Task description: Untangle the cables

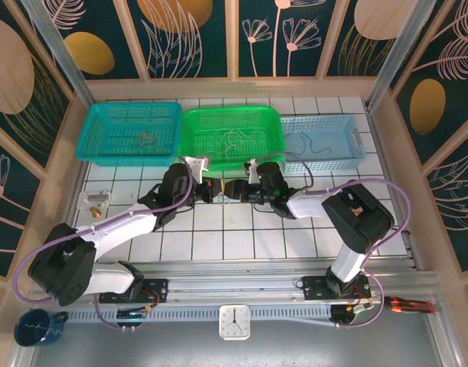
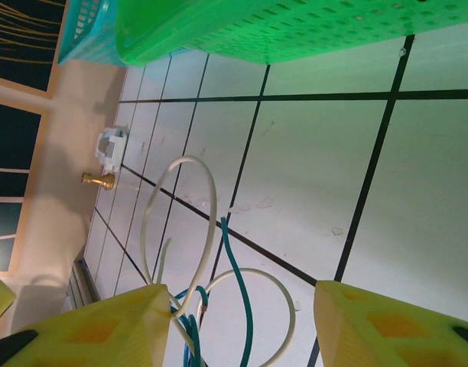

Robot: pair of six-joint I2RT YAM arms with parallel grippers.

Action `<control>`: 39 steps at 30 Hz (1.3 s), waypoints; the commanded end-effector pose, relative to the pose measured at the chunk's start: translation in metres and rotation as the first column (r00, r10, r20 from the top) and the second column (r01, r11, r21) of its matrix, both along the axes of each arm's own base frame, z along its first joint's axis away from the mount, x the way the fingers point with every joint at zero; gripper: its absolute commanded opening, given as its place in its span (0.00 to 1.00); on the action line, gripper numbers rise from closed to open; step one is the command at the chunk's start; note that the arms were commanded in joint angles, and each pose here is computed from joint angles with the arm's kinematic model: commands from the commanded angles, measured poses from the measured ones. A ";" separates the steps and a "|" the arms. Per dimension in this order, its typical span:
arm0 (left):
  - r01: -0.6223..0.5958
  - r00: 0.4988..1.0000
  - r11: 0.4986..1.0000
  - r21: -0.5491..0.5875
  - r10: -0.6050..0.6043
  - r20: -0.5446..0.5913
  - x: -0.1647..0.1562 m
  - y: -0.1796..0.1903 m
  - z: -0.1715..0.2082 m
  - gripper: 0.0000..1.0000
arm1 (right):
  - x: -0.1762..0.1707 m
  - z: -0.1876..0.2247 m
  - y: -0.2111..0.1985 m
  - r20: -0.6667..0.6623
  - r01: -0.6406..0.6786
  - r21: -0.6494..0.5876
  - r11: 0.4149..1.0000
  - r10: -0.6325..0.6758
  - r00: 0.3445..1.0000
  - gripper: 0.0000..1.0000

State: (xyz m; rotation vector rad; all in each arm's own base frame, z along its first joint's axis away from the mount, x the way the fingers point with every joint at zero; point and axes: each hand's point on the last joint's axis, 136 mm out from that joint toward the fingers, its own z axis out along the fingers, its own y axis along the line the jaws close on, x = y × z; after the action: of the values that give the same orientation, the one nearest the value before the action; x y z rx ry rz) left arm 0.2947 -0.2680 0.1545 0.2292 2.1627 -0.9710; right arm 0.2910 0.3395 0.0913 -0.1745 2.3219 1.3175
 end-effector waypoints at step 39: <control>-0.157 0.885 0.950 -0.269 0.256 0.389 0.017 0.040 0.207 0.00 | -0.009 -0.056 -0.052 -0.089 0.128 -0.074 0.989 -0.135 0.987 0.00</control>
State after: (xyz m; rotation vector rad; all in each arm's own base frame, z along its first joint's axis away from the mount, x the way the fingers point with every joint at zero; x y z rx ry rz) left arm 0.3073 -0.2450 0.3079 0.1214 1.7766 -0.9816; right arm 0.2864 0.3013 0.0498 -0.0177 2.3739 1.2808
